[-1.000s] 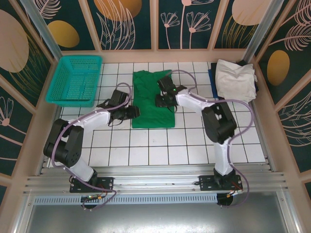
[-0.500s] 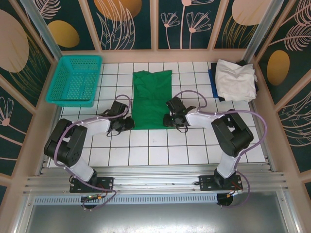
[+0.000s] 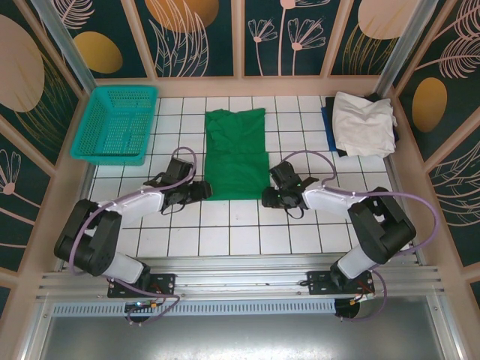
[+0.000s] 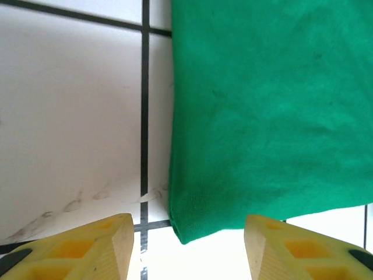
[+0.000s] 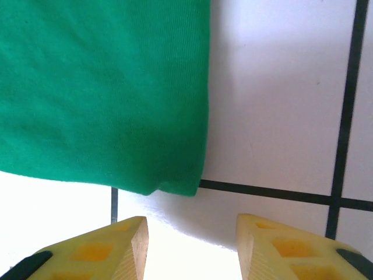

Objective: Fold and stack the t-shirts

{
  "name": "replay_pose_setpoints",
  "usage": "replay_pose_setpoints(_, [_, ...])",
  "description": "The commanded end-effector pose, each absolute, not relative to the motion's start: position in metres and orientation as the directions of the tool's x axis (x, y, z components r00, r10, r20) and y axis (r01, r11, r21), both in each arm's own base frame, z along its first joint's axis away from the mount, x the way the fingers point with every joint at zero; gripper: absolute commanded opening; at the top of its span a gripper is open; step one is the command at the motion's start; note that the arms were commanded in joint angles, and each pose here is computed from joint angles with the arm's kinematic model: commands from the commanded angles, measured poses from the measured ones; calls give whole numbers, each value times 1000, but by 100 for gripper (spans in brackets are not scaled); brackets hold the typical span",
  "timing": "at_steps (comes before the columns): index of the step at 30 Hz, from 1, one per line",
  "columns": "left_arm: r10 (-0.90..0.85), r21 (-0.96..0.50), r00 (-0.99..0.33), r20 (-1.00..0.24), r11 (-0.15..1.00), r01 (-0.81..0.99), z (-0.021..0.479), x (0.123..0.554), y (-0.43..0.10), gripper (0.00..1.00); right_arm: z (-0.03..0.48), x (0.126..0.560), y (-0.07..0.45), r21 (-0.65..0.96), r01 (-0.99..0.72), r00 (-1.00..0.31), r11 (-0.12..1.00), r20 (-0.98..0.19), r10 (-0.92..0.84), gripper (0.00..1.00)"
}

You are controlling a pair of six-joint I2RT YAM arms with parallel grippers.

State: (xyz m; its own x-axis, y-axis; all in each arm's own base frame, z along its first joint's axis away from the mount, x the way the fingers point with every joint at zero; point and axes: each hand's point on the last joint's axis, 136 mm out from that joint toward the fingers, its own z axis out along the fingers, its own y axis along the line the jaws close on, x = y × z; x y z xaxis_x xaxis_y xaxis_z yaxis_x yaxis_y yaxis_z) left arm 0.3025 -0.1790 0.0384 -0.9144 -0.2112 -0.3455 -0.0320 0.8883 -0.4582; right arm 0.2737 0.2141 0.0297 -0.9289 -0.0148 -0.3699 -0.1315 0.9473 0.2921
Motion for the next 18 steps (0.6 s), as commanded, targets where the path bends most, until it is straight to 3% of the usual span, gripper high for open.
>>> replay_pose_setpoints(1, [-206,-479,-926,-317,877,-31,29,307,-189,52,32,283,229,334,-145,-921,931,-389,-4,44])
replay_pose_setpoints(7, [-207,-498,-930,-304,867,-30,21,312,-195,49,37,295,240,370,-170,-908,913,-419,0,45])
replay_pose_setpoints(13, [-198,-531,-935,-294,847,-12,23,318,-205,33,26,304,245,361,-168,-916,917,-400,-10,44])
replay_pose_setpoints(15, [-195,-529,-935,-296,849,-10,23,318,-205,26,23,306,243,356,-160,-918,921,-397,-6,39])
replay_pose_setpoints(18, [-188,-535,-937,-293,845,-3,26,315,-206,13,26,306,239,344,-150,-917,927,-399,-1,24])
